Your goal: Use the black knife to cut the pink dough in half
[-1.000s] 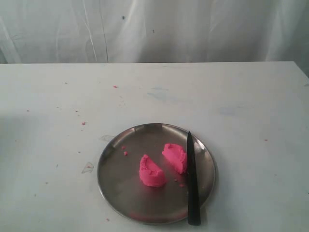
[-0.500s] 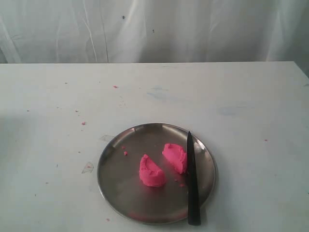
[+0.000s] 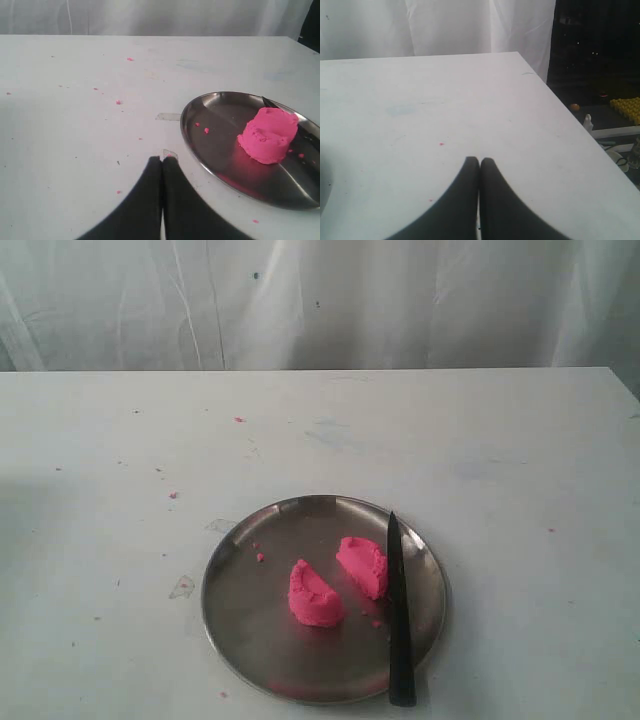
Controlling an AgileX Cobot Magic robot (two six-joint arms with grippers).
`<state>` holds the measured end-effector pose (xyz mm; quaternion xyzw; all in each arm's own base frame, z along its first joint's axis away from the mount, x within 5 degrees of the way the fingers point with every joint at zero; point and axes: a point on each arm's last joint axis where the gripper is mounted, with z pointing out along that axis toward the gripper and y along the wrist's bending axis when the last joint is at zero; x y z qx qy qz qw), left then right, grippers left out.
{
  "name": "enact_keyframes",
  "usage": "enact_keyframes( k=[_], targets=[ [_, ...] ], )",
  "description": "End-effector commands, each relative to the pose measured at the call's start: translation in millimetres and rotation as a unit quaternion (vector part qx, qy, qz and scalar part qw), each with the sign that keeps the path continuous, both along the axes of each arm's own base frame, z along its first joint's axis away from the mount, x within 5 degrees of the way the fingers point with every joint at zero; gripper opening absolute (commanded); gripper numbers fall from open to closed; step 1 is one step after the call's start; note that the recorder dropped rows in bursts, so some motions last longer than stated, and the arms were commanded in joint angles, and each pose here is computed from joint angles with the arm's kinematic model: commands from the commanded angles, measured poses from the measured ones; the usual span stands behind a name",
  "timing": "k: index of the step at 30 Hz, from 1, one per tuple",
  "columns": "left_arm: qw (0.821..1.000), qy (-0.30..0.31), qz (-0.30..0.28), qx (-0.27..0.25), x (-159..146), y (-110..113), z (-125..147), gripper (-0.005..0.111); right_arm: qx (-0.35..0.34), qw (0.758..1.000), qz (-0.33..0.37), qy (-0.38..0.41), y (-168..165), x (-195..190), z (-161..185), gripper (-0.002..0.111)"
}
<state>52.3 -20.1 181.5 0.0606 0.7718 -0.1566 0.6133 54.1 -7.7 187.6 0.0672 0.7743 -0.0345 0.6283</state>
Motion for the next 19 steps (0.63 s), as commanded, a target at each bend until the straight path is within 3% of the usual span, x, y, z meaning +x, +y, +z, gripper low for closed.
enact_keyframes(
  k=[1, 19],
  targets=[
    [1.0, 0.0, 0.003, -0.003, -0.1, 0.2, -0.8, 0.0, -0.004, 1.0, -0.004, -0.003, -0.6, -0.2, -0.6, 0.0],
    [1.0, -0.002, 0.001, 0.003, -0.1, 0.2, -0.8, 0.0, -0.001, 1.0, -0.003, -0.004, -0.3, -0.1, -0.6, 0.0]
  ],
)
